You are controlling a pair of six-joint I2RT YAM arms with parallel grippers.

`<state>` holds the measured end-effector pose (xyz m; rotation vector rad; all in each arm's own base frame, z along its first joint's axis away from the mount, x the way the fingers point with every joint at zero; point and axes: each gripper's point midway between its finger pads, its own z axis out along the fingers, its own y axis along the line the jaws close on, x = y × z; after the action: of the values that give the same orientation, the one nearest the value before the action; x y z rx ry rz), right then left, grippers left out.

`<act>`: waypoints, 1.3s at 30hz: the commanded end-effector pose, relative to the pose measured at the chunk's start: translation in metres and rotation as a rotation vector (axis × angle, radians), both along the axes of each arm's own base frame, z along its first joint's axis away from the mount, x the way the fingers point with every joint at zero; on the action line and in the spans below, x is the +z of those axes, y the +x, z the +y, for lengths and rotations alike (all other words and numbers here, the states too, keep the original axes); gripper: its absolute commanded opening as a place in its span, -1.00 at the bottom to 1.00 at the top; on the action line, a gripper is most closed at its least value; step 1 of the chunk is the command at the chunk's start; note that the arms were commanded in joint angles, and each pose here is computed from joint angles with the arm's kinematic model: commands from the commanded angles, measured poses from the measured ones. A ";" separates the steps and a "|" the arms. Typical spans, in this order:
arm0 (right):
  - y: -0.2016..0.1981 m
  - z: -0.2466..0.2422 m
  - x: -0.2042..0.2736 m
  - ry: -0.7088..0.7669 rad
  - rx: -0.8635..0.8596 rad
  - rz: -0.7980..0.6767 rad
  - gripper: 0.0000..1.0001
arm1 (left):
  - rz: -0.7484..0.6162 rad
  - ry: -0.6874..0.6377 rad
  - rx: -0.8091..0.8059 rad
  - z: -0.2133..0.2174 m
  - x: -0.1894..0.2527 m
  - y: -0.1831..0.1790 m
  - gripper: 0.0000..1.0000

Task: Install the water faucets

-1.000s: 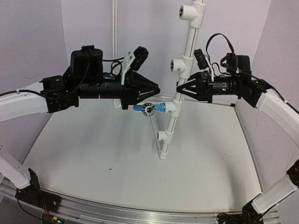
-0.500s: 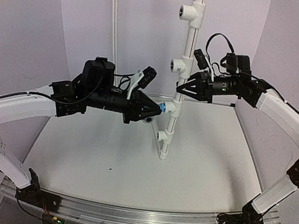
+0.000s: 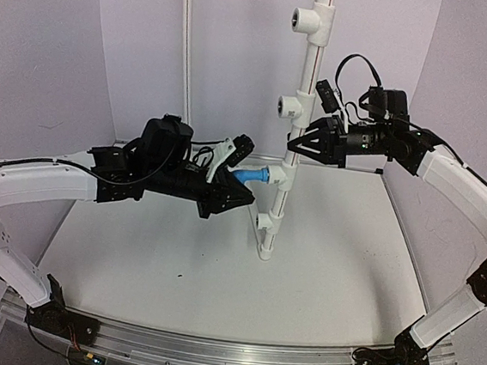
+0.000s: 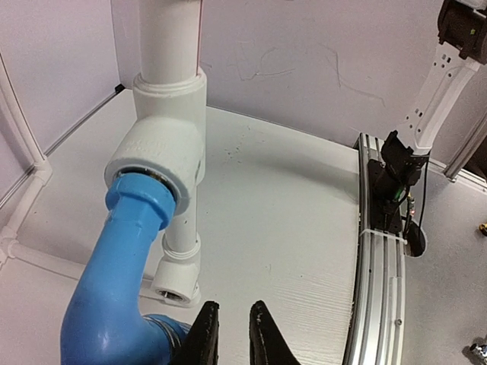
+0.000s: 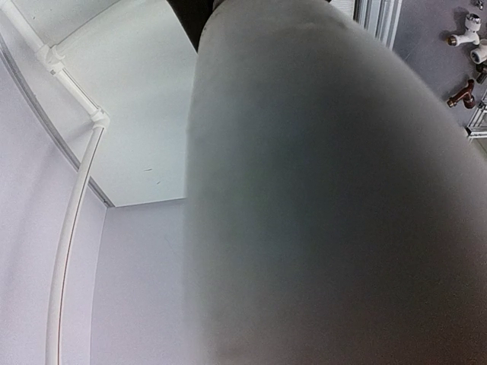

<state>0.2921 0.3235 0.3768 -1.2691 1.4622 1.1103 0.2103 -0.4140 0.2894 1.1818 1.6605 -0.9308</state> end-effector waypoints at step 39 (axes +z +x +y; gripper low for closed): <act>-0.010 -0.010 -0.029 -0.071 -0.057 0.270 -1.00 | -0.203 -0.415 0.096 0.040 0.030 0.074 -0.40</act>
<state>0.2942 0.3229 0.3763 -1.2592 1.4608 1.0939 0.2820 -0.3818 0.2759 0.8884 1.4533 -1.0020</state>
